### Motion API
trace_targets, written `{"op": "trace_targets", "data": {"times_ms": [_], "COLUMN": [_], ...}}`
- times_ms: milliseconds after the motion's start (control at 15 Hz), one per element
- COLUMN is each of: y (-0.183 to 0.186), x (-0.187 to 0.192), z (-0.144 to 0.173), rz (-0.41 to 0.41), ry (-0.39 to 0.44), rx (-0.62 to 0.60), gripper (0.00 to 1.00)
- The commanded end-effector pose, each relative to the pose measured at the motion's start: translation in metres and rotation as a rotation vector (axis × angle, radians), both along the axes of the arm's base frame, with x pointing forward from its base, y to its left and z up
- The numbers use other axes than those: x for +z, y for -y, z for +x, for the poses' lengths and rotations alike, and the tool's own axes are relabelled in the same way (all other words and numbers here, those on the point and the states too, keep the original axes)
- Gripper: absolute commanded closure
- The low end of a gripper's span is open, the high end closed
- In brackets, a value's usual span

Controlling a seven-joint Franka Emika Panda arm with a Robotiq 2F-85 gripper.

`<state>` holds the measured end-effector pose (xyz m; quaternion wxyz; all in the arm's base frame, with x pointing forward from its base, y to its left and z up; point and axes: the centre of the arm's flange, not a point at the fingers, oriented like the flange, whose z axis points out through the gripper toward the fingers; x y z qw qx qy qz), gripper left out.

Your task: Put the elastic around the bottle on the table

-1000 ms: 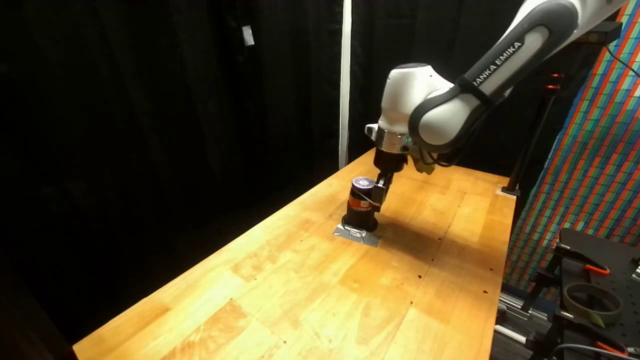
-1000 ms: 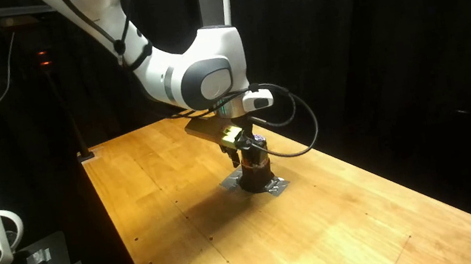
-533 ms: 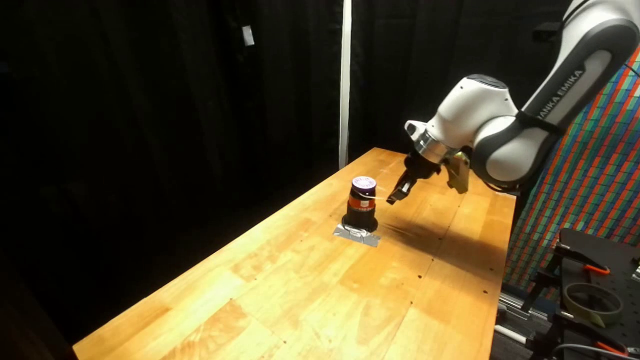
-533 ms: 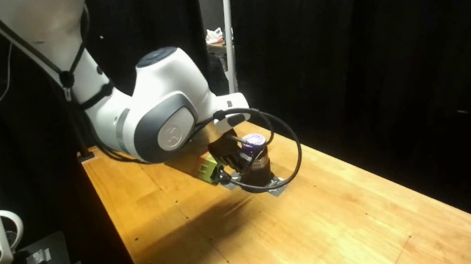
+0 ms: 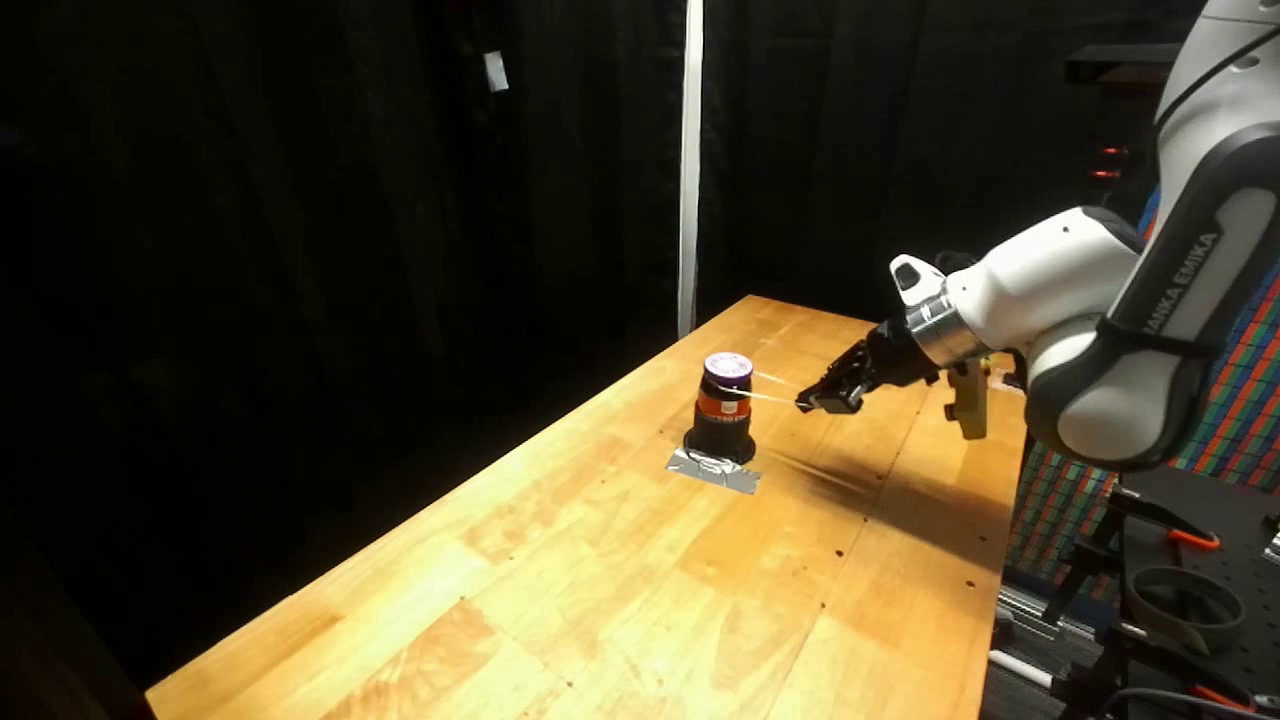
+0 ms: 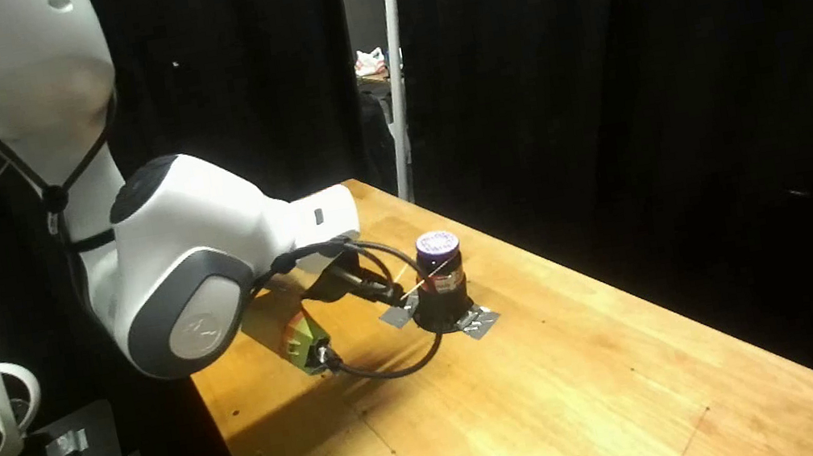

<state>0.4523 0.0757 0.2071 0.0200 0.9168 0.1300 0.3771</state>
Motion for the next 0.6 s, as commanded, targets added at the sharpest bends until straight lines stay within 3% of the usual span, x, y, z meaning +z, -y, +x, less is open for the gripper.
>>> {"op": "trace_targets", "data": {"times_ms": [0, 400, 533], "y": [-0.013, -0.028, -0.033], "x": [-0.019, -0.024, -0.024], "z": [-0.035, -0.045, -0.041], "rz": [0.029, 0.053, 0.043], "ry": [0.115, 0.317, 0.343], "rx": [0.04, -0.01, -0.035], "gripper": [0.85, 0.84, 0.85]}}
